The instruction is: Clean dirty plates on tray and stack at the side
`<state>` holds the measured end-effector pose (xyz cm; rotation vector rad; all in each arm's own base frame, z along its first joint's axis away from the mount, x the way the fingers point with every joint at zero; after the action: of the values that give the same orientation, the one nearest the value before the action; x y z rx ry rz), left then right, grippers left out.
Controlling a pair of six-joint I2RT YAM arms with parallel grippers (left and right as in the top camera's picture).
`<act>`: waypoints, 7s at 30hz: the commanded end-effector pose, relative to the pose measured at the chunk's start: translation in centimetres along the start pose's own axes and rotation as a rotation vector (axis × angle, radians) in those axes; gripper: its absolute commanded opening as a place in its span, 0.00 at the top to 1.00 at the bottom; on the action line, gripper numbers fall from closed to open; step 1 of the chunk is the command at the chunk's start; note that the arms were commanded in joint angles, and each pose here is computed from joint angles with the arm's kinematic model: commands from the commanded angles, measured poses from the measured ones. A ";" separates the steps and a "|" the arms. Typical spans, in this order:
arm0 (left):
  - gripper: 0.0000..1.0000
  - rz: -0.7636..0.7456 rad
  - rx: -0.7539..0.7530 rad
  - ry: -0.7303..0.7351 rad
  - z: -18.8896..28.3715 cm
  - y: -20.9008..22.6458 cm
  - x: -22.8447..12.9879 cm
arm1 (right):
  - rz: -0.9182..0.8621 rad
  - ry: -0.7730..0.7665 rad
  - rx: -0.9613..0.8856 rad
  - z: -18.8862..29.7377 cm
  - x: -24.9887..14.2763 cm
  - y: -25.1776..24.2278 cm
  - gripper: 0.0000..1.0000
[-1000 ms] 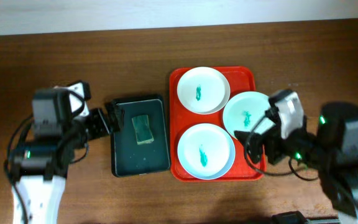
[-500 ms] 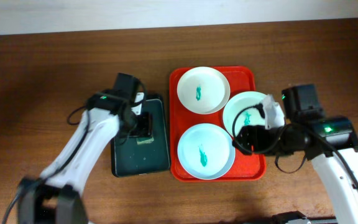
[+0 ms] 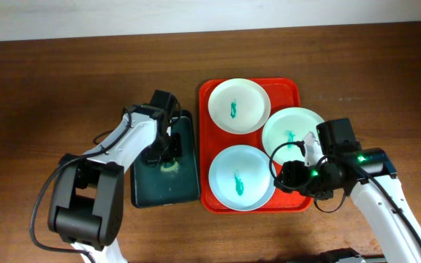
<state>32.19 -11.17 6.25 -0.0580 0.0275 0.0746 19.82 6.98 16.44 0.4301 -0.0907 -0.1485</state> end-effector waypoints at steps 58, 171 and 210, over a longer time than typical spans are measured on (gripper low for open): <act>1.00 -0.123 -0.145 -0.148 11.0 -2.4 0.1 | 0.012 0.074 -0.012 -9.6 3.2 -3.0 0.63; 1.00 0.030 0.141 0.075 -2.1 1.4 0.5 | -0.100 0.080 -0.179 -11.9 3.5 -4.8 0.96; 1.00 -0.453 -0.476 -0.136 8.0 -12.8 -2.4 | -0.020 0.069 -0.170 -11.9 3.9 -4.7 0.96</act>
<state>32.84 -19.61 14.69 -0.4271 -0.1666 -0.2529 24.94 8.03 4.85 0.3447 -0.0172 -0.1576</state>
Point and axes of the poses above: each gripper's point midway between its finger pads, its own z axis back along the fingers, its own y axis along the line the jaws close on, x = y × z, the point moved 5 cm from there along z, back along the fingers
